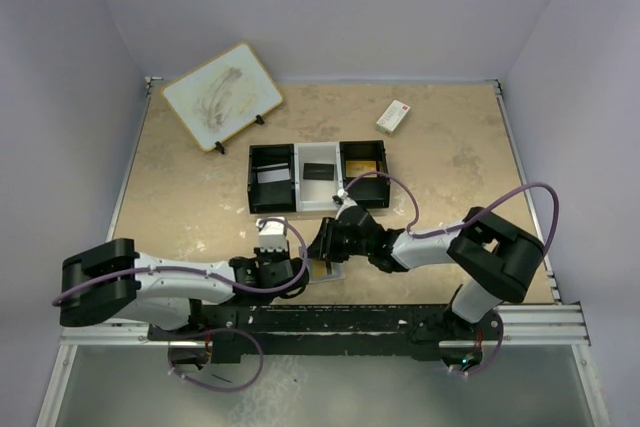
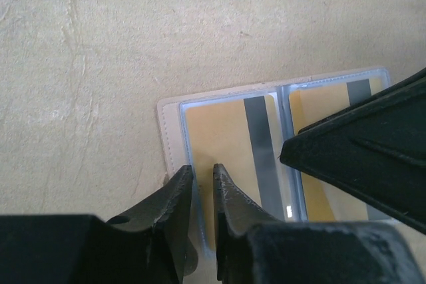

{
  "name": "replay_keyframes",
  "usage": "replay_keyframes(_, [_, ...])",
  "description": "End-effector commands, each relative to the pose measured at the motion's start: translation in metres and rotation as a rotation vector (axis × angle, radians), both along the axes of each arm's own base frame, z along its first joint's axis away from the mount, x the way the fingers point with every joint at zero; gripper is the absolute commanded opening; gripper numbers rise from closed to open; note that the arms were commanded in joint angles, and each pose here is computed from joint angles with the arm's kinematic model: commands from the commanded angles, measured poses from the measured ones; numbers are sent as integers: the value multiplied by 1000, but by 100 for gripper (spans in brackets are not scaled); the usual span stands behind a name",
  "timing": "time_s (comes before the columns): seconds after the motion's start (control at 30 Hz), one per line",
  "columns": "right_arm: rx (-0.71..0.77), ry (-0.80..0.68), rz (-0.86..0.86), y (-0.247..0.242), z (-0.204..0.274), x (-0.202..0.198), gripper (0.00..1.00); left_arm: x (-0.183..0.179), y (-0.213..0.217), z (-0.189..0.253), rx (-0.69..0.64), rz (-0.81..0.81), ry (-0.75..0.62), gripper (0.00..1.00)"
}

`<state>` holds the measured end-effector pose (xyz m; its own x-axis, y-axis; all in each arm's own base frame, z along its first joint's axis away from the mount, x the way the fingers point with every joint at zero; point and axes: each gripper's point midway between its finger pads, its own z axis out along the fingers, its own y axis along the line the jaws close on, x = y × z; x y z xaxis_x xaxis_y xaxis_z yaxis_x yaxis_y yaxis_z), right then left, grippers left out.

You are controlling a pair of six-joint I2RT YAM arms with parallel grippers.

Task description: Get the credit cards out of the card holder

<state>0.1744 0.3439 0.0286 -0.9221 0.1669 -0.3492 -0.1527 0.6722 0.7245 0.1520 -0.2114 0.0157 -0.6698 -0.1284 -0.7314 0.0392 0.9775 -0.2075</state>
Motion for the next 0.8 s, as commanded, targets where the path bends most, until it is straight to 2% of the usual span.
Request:
replay_keyframes(0.0, [-56, -33, 6, -6, -3, 3, 35, -12, 21, -23, 138, -7, 77, 19])
replay_keyframes(0.13, [-9, -7, 50, 2, -2, -5, 35, -11, 19, -19, 124, 1, 73, 22])
replay_keyframes(0.23, [-37, 7, 3, -6, -9, -3, 33, -14, 18, -22, 87, 0, 89, 15])
replay_keyframes(0.3, [-102, -6, -44, -13, -13, 5, 32, -17, 12, -24, 15, 1, 95, 11])
replay_keyframes(0.47, [-130, -27, -19, -9, -9, 7, 32, -23, 15, -32, -104, 29, 110, 8])
replay_keyframes(0.57, [-123, -15, 37, -1, -14, 1, 31, -23, 21, -36, -96, 40, 109, 8])
replay_keyframes(0.7, [-256, -19, 60, 4, -28, -3, 27, -24, 24, -41, -79, 52, 117, 8])
replay_keyframes(0.77, [-245, -6, 86, 10, -30, -8, 28, -25, 24, -44, -82, 52, 122, 7])
